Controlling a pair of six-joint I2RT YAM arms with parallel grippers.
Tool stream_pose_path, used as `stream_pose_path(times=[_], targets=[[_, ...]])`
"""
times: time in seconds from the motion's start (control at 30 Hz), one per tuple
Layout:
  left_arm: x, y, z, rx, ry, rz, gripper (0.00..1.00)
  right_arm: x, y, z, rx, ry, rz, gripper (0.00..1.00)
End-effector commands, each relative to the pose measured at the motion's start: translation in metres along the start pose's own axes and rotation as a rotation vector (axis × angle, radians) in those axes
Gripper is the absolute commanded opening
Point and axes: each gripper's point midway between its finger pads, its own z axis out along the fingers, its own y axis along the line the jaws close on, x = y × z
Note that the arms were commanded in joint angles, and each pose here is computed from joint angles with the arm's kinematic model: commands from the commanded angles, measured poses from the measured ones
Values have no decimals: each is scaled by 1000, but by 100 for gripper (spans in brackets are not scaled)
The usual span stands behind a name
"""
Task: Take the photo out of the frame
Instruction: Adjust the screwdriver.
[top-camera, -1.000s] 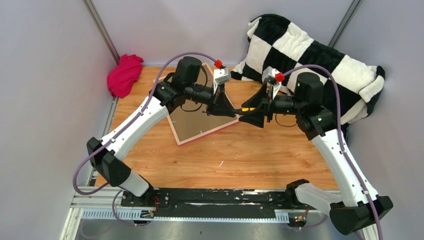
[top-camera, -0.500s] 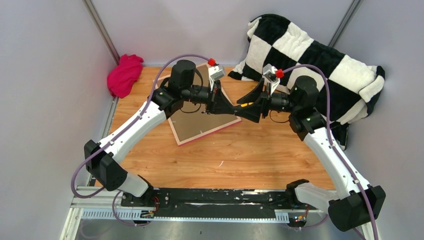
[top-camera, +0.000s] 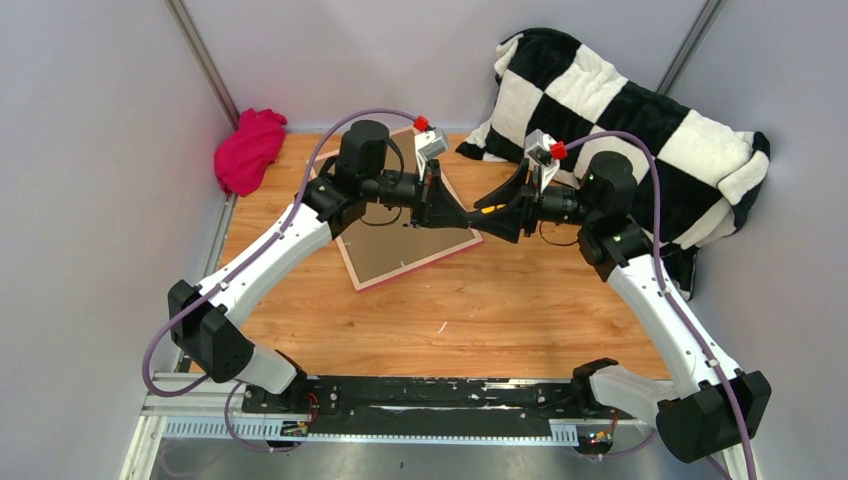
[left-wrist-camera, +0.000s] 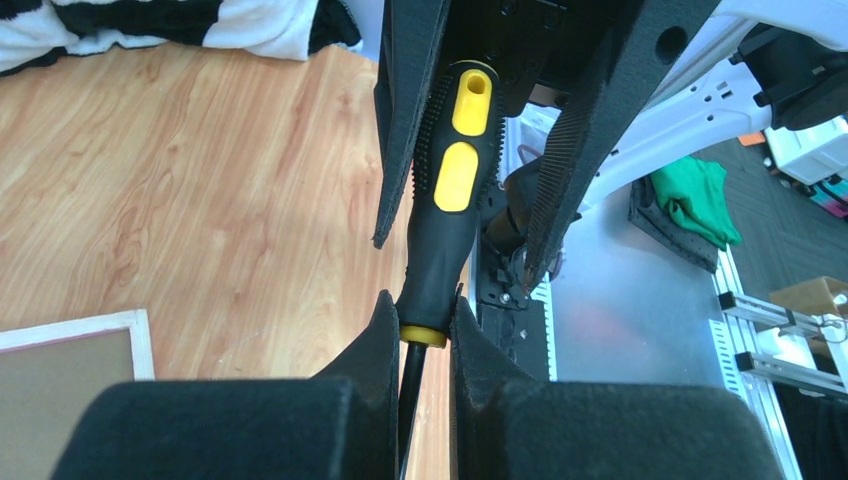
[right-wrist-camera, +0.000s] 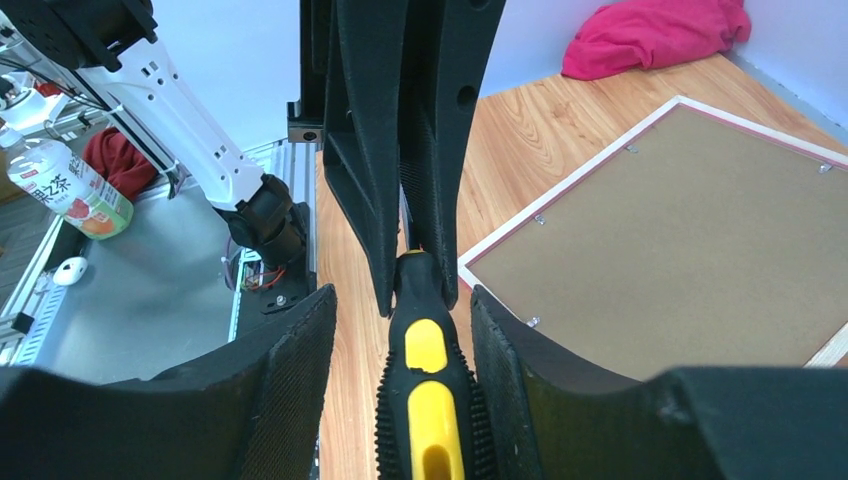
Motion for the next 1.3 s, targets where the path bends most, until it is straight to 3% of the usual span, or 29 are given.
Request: stream_pose_path(times=[0.0,0.2,0.5,0.83,0.93,1.0,1.03,1.17,1.27], targets=[[-20,5,-6,-34,-68,54,0,8,11,-3,-64,21,23,52],[-18,8,-5,-37,-67,47,0,13,8,-2,-54,26,44,64],[-20,8,-9,-39,-81,49,0,14,10,-1,-76,27,77,61],[-21,10,-6,-34,-87,30,0,24,4,7,-94,31,125,25],[-20,12,-6,-44,-86,33,0,22,4,8,-90,32,125,1],[-19,16,-8,-63,-84,34,0,20,3,6,-71,31,111,0],[-19,19,-10,-76,-86,32,4,19,3,5,-55,28,99,0],[-30,41,-33,-152,-125,5,48,14,-16,-3,111,15,42,0],[-40,77,-70,-294,-178,-10,68,18,-44,-11,278,43,18,0]])
